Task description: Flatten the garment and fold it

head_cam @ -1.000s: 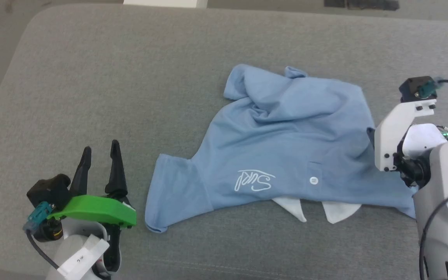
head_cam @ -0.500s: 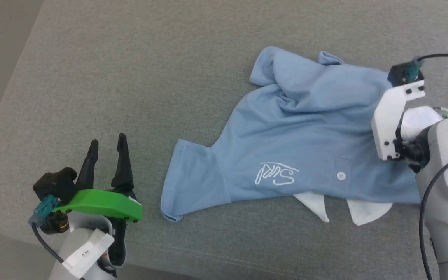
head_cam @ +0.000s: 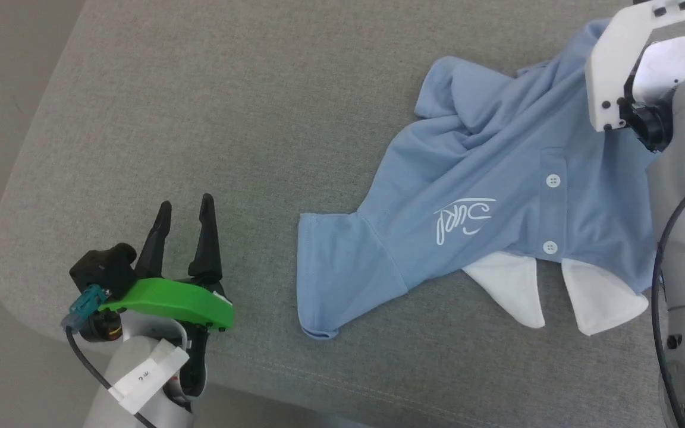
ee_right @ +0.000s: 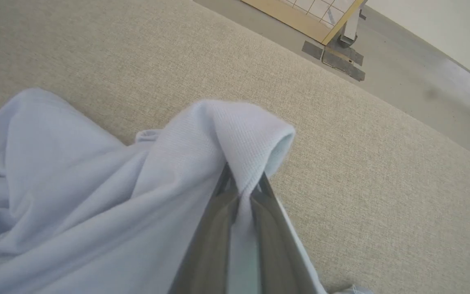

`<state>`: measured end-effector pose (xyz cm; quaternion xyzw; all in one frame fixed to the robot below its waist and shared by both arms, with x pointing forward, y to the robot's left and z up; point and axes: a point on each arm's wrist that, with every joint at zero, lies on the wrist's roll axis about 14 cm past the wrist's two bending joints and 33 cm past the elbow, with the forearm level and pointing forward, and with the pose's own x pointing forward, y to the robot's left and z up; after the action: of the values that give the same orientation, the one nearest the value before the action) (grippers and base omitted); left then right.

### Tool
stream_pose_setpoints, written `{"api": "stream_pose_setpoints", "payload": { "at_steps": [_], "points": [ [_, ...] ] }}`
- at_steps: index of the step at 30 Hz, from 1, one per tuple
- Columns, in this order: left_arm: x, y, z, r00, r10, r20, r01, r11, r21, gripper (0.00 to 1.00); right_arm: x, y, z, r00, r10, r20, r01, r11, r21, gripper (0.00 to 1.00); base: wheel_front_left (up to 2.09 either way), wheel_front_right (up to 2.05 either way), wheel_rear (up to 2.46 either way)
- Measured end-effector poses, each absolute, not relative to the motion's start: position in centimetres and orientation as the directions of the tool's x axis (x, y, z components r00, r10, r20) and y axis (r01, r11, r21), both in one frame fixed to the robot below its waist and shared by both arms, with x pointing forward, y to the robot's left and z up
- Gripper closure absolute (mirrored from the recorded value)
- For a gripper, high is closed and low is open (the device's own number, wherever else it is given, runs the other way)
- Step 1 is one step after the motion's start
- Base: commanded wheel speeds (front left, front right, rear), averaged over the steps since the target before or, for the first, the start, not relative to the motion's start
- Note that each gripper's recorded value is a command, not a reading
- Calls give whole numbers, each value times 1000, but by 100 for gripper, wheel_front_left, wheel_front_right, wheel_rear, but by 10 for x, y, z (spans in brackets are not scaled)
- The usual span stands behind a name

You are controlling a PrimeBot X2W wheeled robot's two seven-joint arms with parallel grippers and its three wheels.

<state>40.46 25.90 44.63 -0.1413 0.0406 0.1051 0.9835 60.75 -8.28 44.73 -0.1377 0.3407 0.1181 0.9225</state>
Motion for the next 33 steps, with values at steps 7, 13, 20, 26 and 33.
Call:
{"api": "stream_pose_setpoints", "payload": {
  "at_steps": [7, 13, 20, 26, 33],
  "points": [
    [404, 261, 438, 969, 206, -134, -236, 935, -267, 0, 603, -71, 416, 684, 130, -718, -346, 924, -162, 0, 0, 0, 0],
    [404, 258, 445, 975, 190, -113, -214, 937, -275, 0, 613, -71, 449, 788, 197, -584, -289, 955, -68, 0, 0, 0, 0],
    [398, 252, 463, 983, 169, -68, -181, 942, -282, 0, 609, -82, 525, 936, 244, -253, -236, 970, 61, 0, 0, 0, 0],
    [389, 241, 472, 987, 149, -53, -158, 945, -286, 0, 565, -125, 527, 976, 175, -131, -159, 979, 126, 0, 0, 0, 0],
    [388, 220, 484, 995, 93, -29, -97, 949, -300, 0, 500, -198, 521, 999, 6, -51, 3, 985, 174, 0, 0, 0, 0]
  ]
}}
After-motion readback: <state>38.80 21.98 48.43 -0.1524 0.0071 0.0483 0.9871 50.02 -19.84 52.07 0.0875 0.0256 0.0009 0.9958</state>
